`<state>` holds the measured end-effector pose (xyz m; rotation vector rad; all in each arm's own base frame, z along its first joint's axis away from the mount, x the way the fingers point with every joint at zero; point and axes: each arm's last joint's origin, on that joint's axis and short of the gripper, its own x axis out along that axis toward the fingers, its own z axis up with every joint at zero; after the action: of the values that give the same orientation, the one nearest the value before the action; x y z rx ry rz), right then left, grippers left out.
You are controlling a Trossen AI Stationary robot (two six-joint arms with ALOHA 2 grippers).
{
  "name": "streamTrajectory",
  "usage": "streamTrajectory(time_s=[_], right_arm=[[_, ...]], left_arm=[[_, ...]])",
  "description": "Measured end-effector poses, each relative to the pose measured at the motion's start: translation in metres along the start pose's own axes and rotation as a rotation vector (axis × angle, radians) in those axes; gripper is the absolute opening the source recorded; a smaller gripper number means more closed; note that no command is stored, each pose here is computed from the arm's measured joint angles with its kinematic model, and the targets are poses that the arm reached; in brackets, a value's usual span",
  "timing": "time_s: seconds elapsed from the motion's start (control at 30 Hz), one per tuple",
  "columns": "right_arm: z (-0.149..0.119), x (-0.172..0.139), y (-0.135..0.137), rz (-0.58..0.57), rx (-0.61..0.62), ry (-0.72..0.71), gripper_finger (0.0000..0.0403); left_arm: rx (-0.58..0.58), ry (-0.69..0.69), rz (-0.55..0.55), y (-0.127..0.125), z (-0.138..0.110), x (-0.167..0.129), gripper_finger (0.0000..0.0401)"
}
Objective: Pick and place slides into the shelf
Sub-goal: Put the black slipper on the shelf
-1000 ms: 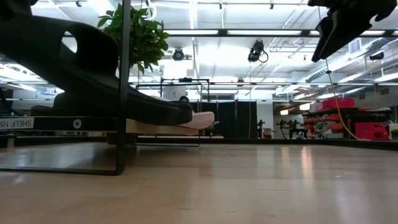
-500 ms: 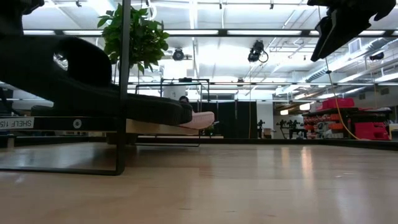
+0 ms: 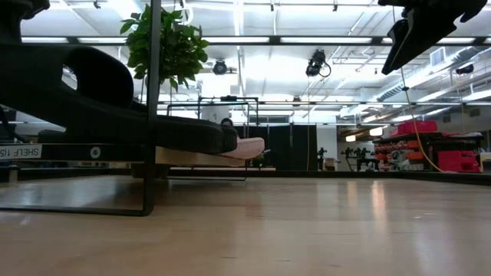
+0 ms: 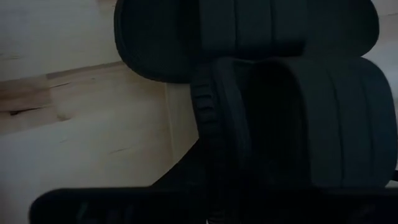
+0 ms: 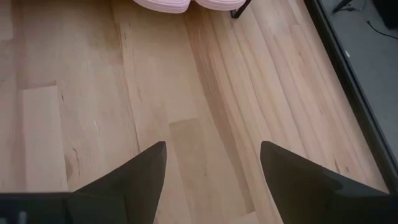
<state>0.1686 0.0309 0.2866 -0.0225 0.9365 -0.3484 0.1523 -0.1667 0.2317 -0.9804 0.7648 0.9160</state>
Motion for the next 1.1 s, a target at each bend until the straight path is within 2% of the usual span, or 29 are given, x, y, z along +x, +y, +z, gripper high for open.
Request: streamTrajectory(time_s=[0.17, 0.57, 1.1], right_arm=[[0.0000, 0.0000, 0.0000, 0.000, 0.004, 0.000, 0.0267], [-0.0002, 0.0000, 0.0003, 0.011, 0.006, 0.005, 0.0267], [-0.0003, 0.0000, 0.0007, 0.025, 0.009, 0.010, 0.0267]], left_arm=[[0.022, 0.005, 0.007, 0.0005, -0.0004, 0.0002, 0.0086], [0.060, -0.002, 0.010, 0.0010, 0.0002, 0.0002, 0.0100], [0.092, -0.011, 0.028, 0.0027, 0.0014, 0.0001, 0.0214]])
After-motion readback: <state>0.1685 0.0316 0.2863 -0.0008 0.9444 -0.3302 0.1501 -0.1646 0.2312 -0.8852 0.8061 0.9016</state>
